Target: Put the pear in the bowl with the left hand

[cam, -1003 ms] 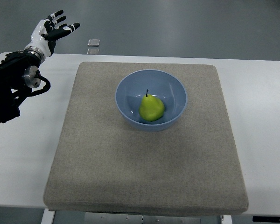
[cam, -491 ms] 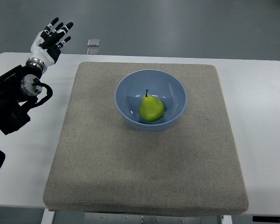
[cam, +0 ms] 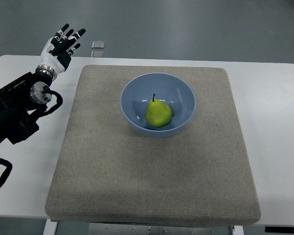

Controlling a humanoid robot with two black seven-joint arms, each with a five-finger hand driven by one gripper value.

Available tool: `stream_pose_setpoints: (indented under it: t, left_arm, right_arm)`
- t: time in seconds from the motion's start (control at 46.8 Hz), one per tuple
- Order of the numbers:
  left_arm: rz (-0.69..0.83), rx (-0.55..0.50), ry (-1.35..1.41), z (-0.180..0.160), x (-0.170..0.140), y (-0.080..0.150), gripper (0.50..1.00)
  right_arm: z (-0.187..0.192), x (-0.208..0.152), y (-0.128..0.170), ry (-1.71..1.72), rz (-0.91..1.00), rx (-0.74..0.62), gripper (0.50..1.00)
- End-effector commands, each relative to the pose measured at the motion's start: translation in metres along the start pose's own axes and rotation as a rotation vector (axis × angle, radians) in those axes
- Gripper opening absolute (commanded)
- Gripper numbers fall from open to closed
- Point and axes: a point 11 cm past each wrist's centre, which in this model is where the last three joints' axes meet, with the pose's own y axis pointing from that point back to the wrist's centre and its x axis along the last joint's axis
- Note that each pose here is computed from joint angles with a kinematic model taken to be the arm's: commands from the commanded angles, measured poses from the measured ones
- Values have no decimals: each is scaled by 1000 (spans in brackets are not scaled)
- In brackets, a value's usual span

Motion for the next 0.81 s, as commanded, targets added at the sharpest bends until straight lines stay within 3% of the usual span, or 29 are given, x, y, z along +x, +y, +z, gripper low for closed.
stream_pose_setpoints:
  t: [0.0, 0.512, 0.79]
  left_arm:
    - [1, -1, 1, 0, 0, 0, 994]
    - [35, 1, -8, -2, 1, 0, 994]
    - [60, 3, -18, -3, 3, 0, 992]
  right_arm:
    - [0, 0, 0, 0, 0, 0, 926]
    - [1, 0, 0, -1, 2, -1, 926]
    - [-28, -13, -5, -15, -39, 49, 926]
